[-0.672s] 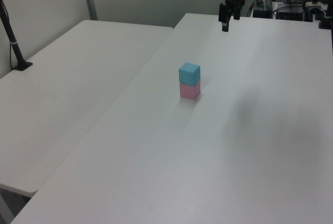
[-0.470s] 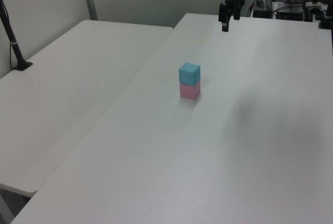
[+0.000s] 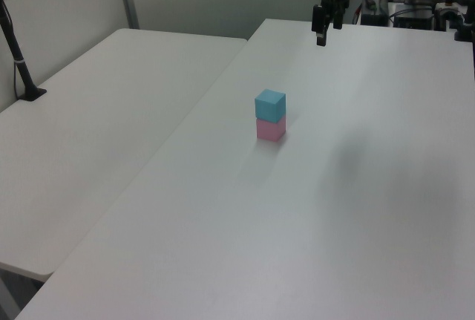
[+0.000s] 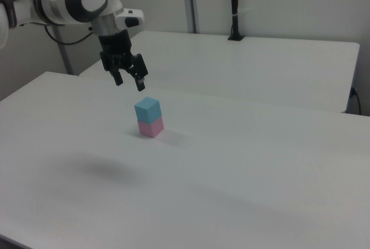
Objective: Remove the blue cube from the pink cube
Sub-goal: 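Lower the open gripper down over the light-blue cube atop the pink cube, then close the gripper on the light-blue cube and lift it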
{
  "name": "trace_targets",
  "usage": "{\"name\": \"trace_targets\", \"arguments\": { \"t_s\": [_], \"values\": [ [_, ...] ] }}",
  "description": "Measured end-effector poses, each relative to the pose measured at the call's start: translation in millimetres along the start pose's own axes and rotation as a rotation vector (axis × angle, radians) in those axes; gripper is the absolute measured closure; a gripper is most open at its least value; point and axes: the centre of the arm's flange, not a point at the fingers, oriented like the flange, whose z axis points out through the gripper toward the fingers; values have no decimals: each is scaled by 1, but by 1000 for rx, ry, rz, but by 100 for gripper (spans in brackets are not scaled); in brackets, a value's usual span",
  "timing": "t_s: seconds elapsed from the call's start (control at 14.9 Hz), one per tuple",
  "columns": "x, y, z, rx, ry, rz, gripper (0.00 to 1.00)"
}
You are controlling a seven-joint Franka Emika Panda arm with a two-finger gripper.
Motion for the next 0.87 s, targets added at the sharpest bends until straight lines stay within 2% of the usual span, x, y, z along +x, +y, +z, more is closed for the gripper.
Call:
{"name": "trace_targets", "arguments": {
  "t_s": [0.13,0.34,0.54,0.87],
  "values": [
    [3,-4,7,20,-7,1,0],
    [23,-22,34,64,44,-6,0],
    [42,-49,72,78,86,-15,0],
    [59,-93,135,97,127,29,0]
  ]
}}
